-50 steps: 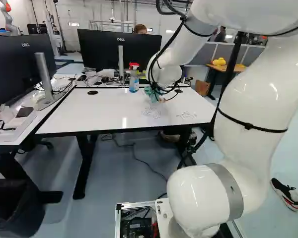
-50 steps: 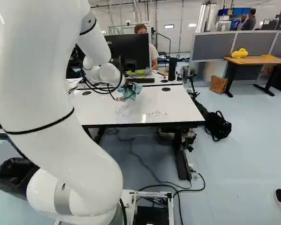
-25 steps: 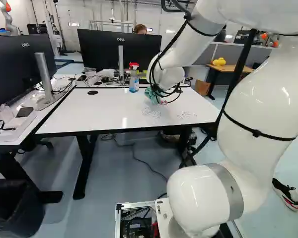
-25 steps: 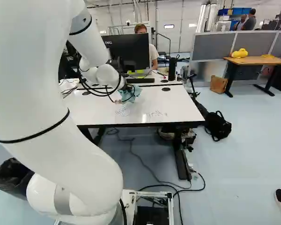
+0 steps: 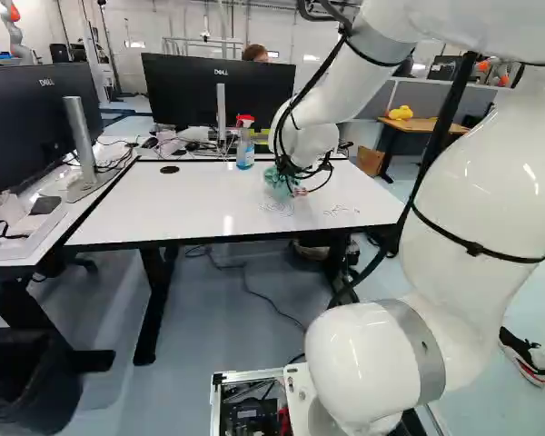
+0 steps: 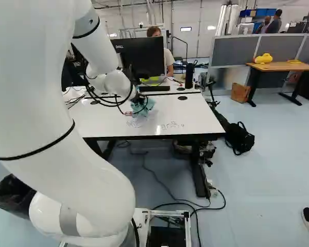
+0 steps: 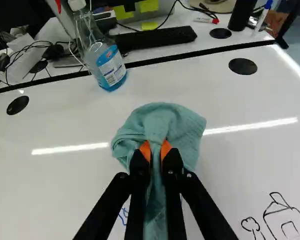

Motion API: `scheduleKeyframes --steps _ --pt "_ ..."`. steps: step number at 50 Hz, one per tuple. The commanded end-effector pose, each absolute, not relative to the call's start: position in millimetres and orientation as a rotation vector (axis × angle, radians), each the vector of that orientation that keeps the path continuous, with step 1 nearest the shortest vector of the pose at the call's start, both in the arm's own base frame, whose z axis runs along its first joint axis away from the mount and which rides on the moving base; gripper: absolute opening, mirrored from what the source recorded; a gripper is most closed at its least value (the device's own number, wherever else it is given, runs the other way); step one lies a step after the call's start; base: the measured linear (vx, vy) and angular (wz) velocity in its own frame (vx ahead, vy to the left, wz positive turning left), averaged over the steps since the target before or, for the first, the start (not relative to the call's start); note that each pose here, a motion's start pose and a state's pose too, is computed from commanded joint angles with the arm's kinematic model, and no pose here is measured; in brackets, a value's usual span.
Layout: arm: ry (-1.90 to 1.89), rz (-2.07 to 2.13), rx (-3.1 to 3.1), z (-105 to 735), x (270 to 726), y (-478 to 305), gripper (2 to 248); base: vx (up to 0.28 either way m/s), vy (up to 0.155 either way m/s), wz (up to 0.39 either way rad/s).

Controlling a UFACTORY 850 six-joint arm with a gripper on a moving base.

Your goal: Clean the table with the green towel

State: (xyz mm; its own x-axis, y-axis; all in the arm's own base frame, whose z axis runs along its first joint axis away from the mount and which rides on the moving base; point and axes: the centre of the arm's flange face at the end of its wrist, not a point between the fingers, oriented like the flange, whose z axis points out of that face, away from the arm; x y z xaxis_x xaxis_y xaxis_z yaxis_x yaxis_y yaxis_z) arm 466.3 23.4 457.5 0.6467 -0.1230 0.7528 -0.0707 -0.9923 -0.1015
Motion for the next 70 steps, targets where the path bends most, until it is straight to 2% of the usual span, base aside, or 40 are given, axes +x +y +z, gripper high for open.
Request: scheduleKeyframes --steps 70 --pt "0.149 -0.896 -2.927 442 449 26 42 0.0 0.0 0.0"
